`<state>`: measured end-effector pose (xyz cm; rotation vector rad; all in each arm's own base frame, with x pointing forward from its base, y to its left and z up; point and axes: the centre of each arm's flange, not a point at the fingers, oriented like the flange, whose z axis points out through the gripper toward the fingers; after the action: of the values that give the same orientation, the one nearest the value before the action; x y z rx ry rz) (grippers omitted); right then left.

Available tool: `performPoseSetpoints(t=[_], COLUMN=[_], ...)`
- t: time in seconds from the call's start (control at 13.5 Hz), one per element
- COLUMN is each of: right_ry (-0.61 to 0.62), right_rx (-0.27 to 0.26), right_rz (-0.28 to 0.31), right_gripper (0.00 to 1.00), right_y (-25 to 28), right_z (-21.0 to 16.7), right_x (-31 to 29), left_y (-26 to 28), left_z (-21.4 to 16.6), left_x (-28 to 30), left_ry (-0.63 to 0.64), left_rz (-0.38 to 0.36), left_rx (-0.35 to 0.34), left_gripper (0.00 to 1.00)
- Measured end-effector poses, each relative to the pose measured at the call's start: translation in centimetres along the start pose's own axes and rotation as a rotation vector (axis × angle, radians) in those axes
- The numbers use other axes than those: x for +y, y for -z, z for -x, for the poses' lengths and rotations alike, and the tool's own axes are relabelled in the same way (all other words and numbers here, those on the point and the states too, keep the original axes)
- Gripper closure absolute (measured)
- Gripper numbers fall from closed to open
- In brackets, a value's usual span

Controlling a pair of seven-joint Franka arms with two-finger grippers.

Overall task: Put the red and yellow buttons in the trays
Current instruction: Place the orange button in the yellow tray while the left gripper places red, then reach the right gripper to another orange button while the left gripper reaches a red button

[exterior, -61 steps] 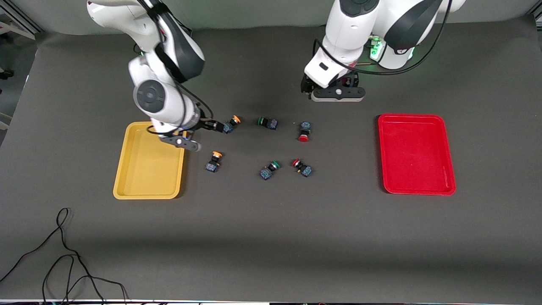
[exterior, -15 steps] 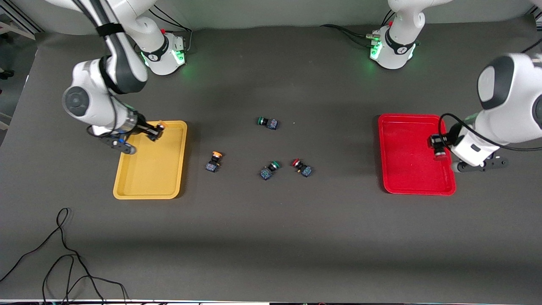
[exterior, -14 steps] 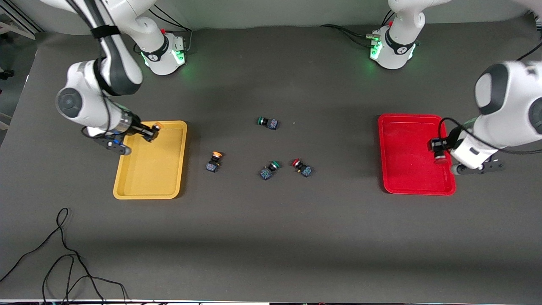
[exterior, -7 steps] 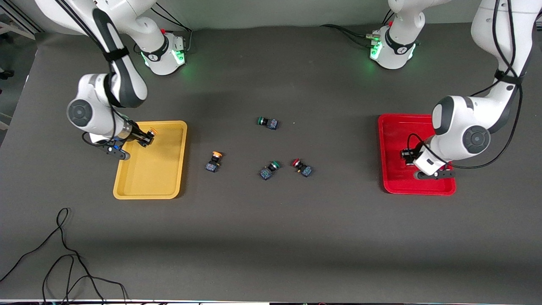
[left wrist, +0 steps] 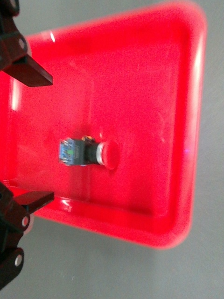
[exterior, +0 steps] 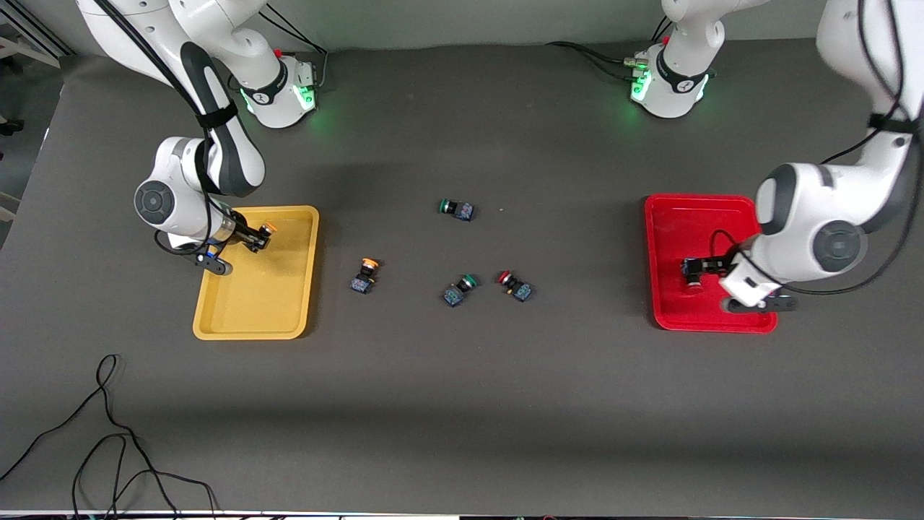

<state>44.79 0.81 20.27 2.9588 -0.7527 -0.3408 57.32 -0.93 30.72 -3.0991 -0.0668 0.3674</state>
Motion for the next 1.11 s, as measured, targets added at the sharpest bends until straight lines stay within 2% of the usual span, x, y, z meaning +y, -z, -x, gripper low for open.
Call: performPoseSetpoints(t=[0.07,0.3,0.44,0.52,0.66,0.89,1.11], right_ry=[-0.001,-0.002,0.000,0.004,0.022,0.028,0.034], right_rx=[-0.001,-0.003,0.001,0.007,0.033,0.031,0.070], right_rz=[0.002,0.008,0.005,0.001,-0.022,-0.058,-0.092], right_gripper=[0.54,0.24,0.04,0.00,0.00,0.00,0.00], right_y=[-0.1,-0.3,-0.2,0.1,1.9,8.7,16.6], right_z=[0.0,0.0,-0.1,-0.2,-0.9,-3.1,-3.3], right_x=[0.0,0.1,-0.1,-0.4,-1.8,-5.4,-10.9], left_y=[3.7,13.6,16.6,17.2,16.8,14.2,11.0], left_z=[0.3,3.2,5.1,5.7,6.5,7.5,6.3], left_x=[-0.1,0.9,3.9,6.4,13.3,24.9,33.4], left_ry=[0.004,0.016,0.052,0.066,0.105,0.207,0.387], left_rz=[-0.013,-0.030,-0.003,0.004,0.020,0.084,0.126], left_rx=[0.008,0.073,0.117,0.129,0.160,0.208,0.189], left_gripper=[0.00,0.00,0.00,0.00,0.00,0.00,0.00])
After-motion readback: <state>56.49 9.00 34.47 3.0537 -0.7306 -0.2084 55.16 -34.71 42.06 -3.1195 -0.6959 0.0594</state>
